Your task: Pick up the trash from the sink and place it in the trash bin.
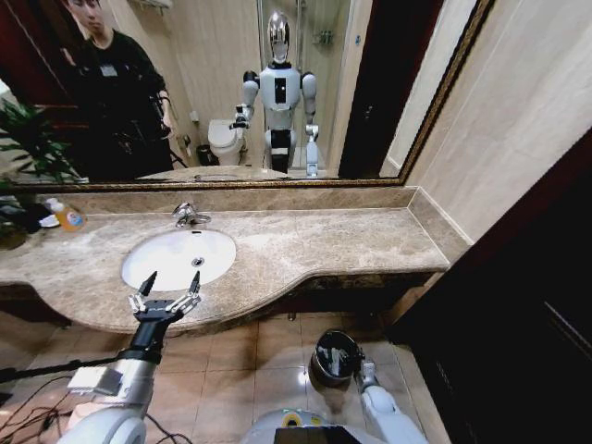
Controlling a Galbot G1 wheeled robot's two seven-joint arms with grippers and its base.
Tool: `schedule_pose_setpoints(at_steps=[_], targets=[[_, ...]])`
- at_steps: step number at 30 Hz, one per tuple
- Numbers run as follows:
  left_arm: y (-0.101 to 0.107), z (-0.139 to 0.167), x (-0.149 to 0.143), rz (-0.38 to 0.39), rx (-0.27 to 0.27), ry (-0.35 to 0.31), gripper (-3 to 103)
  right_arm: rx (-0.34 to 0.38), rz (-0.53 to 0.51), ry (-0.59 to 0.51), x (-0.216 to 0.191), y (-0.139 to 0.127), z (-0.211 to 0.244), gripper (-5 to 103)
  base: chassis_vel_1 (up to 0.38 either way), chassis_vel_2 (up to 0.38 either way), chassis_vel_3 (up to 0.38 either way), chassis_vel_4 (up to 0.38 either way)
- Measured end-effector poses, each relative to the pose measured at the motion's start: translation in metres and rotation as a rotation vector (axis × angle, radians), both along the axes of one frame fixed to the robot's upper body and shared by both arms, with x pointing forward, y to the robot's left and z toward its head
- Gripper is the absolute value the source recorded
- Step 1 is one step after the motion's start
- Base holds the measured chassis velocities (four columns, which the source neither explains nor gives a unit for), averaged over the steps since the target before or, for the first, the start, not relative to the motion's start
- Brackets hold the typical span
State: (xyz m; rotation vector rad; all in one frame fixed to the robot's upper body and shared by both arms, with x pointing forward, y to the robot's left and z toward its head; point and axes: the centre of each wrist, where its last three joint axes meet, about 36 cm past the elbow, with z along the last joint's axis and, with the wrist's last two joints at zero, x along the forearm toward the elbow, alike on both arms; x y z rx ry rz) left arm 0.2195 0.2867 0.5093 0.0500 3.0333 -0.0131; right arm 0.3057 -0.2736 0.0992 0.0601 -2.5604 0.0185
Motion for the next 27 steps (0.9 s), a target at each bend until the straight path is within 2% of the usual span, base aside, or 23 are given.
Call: schedule_pose_setpoints(at_steps=[1, 3, 4, 7, 27], targets=[[0.0, 0.0, 0.0, 0.0, 0.0, 0.0, 100, 0.0, 0.0, 0.0, 0.0, 0.0, 0.0, 78, 0.0, 0.0, 0.0, 0.0], [0.0, 0.0, 0.0, 0.0, 0.0, 0.0, 100, 0.003, -0.004, -0.002, -0.001, 0.0, 0.0, 88, 0.0, 0.0, 0.0, 0.0], [0.0, 0.0, 0.0, 0.0, 0.0, 0.0, 100, 0.003, -0.004, -0.002, -0.001, 0.0, 0.0, 88, 0.0, 0.0, 0.0, 0.0], [0.0, 0.0, 0.0, 0.0, 0.0, 0.0, 100, 0.007, -0.009, -0.004, -0.001, 0.002, 0.001, 97, 0.0, 0.0, 0.0, 0.0], [0.0, 0.0, 0.0, 0.0, 0.0, 0.0, 100, 0.006, 0.0, -0.012, -0.016, 0.001, 0.006, 100, 0.0, 0.0, 0.0, 0.0]])
